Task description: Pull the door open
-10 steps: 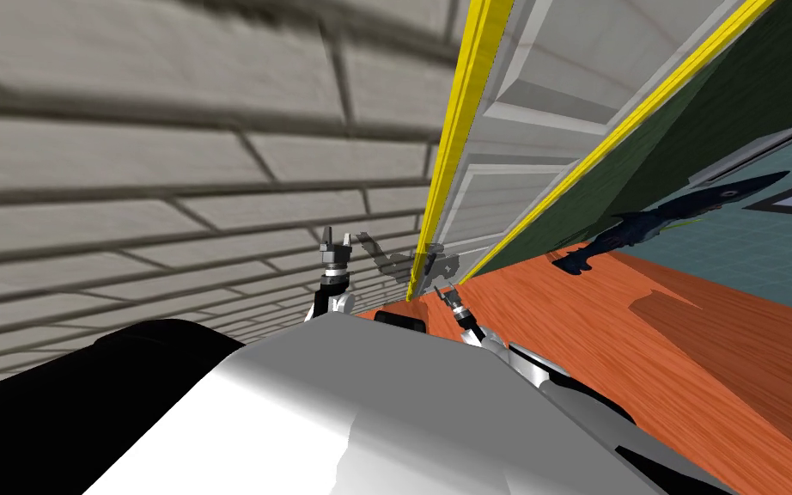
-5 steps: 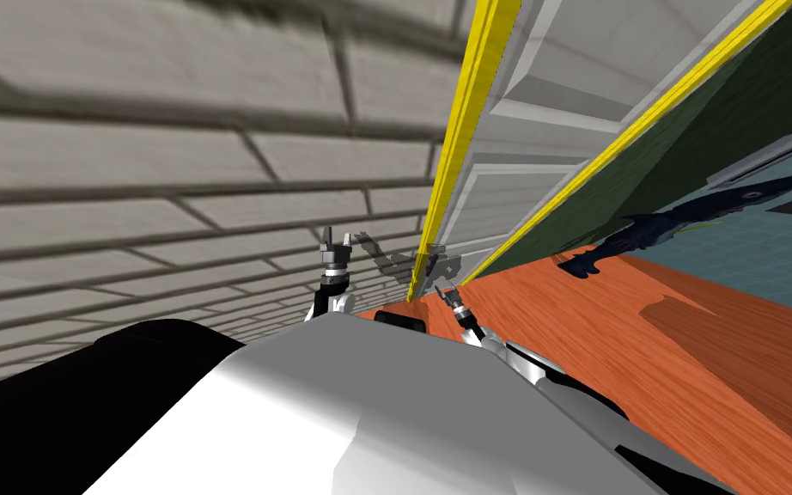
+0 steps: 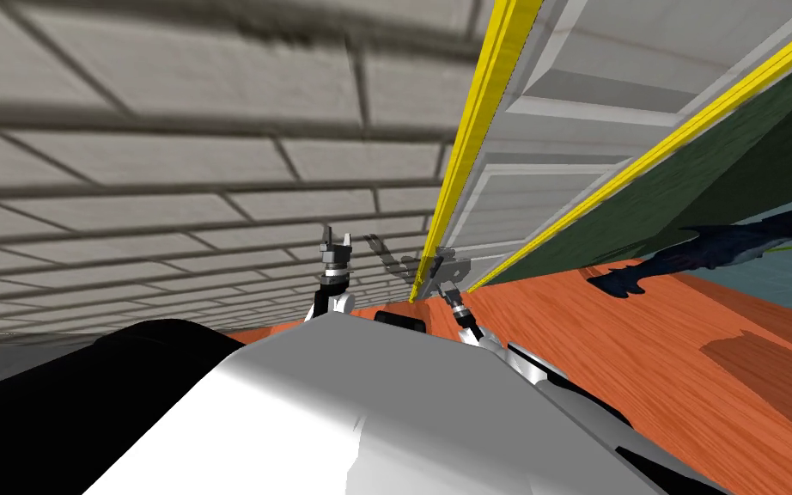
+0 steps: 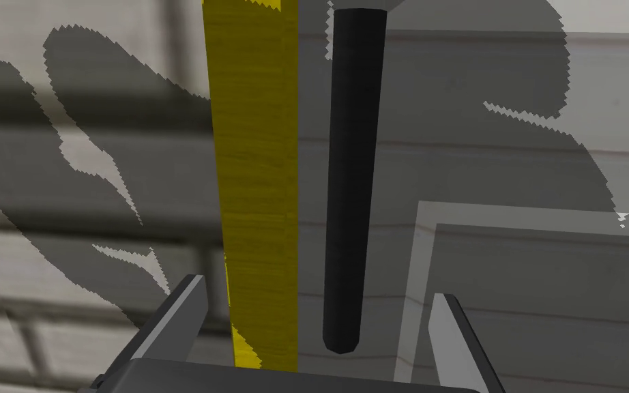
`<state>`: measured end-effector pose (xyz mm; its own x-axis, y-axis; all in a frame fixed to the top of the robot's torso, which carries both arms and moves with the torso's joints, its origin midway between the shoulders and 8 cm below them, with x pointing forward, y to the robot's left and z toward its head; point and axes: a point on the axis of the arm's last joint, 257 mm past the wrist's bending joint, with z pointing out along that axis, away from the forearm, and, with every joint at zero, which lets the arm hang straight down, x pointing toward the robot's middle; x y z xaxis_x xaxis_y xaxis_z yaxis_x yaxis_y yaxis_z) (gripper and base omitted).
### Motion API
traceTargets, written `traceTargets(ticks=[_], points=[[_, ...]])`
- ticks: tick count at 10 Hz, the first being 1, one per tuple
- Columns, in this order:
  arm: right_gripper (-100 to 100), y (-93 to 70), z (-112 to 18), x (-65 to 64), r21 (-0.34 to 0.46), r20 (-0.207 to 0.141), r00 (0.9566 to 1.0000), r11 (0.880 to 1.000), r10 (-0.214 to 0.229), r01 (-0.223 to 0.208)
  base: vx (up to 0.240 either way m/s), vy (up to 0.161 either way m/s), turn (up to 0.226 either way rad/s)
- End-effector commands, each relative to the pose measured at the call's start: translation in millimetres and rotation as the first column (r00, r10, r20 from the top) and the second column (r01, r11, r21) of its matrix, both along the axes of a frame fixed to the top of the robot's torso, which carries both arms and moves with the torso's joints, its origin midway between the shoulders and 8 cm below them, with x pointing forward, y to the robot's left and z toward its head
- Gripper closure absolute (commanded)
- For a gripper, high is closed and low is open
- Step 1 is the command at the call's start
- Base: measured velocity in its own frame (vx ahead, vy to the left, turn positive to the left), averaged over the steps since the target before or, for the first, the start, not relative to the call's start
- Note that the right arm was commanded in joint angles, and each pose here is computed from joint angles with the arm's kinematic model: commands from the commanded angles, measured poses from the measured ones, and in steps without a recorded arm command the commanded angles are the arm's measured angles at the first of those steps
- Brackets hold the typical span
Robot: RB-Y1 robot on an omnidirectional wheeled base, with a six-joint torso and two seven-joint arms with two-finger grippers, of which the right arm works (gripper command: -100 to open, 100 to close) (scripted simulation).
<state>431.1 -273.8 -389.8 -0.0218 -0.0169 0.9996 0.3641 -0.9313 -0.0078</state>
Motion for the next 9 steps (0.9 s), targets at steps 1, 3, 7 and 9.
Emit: traceTargets(ticks=[1,3,7,9], points=[[-100,-2.8,-0.2,2.8,0.000,0.003,0.9997,1.000,-0.026,0.026,-0.015,-0.026,0.187],[-100,-7.2,0.5,5.6,0.004,0.008,0.9983,0.998,-0.058,0.058,-0.015,-0.034,0.183],[-100,-18.3,1.9,11.6,0.012,0.016,0.9910,0.991,-0.133,0.133,-0.021,-0.040,0.189],[-100,-25.3,2.6,14.4,0.016,0.019,0.9845,0.985,-0.174,0.174,-0.028,-0.045,0.213]])
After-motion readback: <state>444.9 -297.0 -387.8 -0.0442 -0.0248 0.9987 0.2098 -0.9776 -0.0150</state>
